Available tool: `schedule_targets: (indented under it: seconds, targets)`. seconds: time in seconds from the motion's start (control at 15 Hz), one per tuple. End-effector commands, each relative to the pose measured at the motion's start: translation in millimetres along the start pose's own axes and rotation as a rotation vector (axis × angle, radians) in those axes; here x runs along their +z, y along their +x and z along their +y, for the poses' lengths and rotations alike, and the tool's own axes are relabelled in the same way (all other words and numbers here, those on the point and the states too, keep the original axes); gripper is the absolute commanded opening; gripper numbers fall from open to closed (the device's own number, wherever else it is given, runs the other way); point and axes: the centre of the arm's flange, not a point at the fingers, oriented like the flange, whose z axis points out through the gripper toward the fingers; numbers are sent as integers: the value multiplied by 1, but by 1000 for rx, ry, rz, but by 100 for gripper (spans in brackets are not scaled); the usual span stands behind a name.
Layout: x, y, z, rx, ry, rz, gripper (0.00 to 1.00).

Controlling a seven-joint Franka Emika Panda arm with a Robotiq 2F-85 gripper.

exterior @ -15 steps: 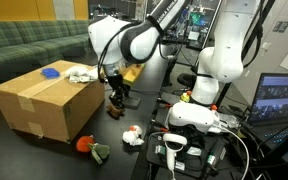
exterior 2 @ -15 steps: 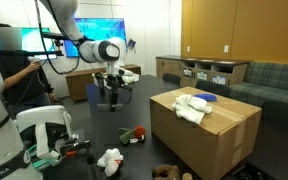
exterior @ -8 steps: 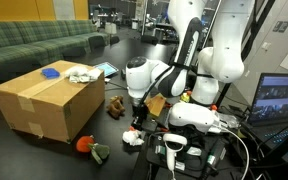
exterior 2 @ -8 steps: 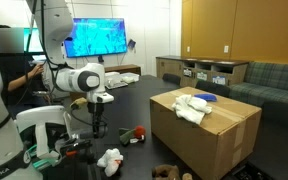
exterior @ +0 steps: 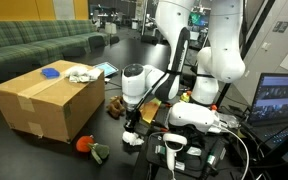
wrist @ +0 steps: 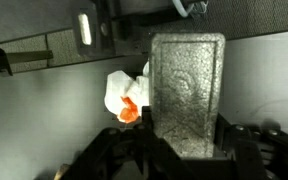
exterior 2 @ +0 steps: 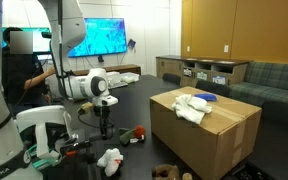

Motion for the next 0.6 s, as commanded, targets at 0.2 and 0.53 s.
schedule_targets:
  seconds: [0.2, 0.53]
  targets:
    - [37, 45, -67, -8, 5, 33, 31]
    - [68, 77, -89, 25, -24, 48, 31]
